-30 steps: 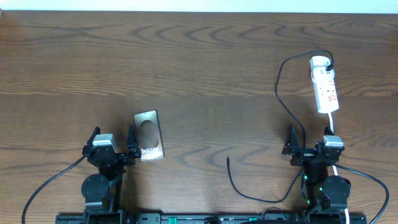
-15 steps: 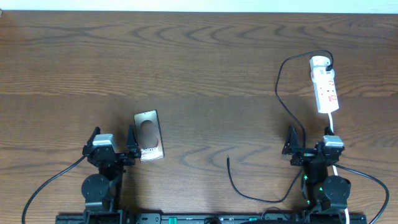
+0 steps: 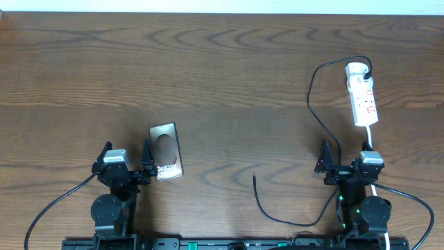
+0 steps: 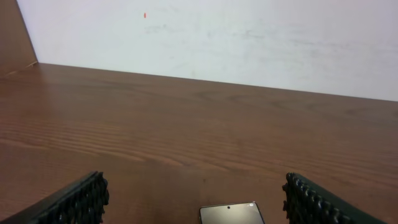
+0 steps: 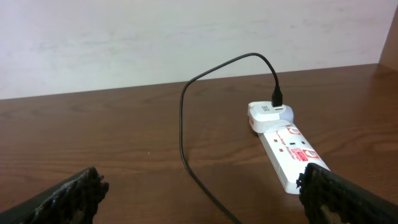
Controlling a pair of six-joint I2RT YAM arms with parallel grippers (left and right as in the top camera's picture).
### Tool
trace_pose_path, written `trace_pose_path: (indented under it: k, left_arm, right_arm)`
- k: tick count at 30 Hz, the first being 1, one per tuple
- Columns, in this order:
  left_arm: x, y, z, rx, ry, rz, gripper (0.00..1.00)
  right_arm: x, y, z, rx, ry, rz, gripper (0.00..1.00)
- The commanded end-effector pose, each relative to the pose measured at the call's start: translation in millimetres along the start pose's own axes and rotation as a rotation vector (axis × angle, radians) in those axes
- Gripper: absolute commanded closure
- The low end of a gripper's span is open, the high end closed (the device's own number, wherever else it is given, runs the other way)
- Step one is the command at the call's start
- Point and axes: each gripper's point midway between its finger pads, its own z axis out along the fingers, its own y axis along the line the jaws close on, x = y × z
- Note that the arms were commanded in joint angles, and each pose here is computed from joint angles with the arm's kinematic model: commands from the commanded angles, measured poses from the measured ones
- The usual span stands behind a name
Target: Plug charger to phone and switch on socket
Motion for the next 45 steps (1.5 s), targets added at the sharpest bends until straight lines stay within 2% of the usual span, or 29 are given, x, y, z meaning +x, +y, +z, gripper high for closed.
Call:
trace_pose_path:
  k: [1,36,45]
  left_arm:
    - [15.4,-1.8,0.5,0.012,0.049,-0.006,0.11]
    - [14.4,0.0,0.6,0.002,0.045,-0.006,0.11]
    - [-25.2,-12.3,-5.9,0.057,-0.012,-0.004,0.11]
  right_arm:
    - [0.5,1.0,-0.3,-0.003,0.001,0.004,0.01]
    - [0.4,1.0,-0.3,-0.003,0.000,0.004,0.01]
    - [0.5,0.9,-0.3,-0.003,0.001,0.004,0.01]
